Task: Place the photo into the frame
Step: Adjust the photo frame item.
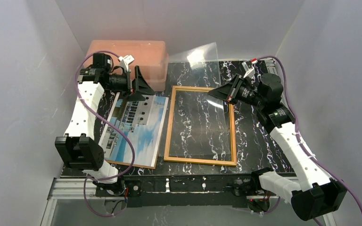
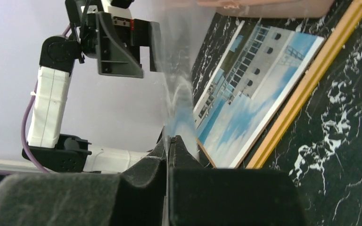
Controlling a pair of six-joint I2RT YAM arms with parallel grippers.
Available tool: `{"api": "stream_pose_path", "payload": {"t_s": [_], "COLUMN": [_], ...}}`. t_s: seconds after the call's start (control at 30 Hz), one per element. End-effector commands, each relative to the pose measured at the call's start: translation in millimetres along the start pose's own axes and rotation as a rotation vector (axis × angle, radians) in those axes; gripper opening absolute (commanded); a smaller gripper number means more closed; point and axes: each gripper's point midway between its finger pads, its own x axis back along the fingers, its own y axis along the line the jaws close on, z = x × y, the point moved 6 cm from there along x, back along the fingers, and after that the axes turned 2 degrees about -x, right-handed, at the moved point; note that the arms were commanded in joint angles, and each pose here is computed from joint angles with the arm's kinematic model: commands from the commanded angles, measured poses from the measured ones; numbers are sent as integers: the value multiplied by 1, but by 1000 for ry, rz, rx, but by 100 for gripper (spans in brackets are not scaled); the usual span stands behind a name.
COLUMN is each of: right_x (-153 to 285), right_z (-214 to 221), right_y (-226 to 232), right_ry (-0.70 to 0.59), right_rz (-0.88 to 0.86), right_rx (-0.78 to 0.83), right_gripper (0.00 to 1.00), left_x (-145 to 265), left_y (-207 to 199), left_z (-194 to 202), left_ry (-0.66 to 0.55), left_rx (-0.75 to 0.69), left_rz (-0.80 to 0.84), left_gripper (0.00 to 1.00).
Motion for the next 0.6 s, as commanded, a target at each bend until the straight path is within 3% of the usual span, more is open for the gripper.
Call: {"api": "stream_pose_path", "payload": {"t_s": [0.0, 0.2, 0.4, 0.57], "right_x": [11, 18, 16, 13], "right_z": [12, 30, 28, 19], "right_y": [-14, -39, -46, -66], "right_ry": [-10, 0, -8, -18], "right_rz": [67, 152, 194, 279], "right_rx": [-29, -69, -64, -79], "right_gripper": [5, 1, 1, 1], "left_x": [-6, -14, -33, -47], "left_y": [55, 92, 99, 108], "left_z": [28, 45, 63, 76], "left_ry": [156, 205, 277, 263], "left_rx": [36, -54, -107, -131], "left_rz": [-325, -463, -484, -495], "left_gripper": [98, 98, 89, 86]}}
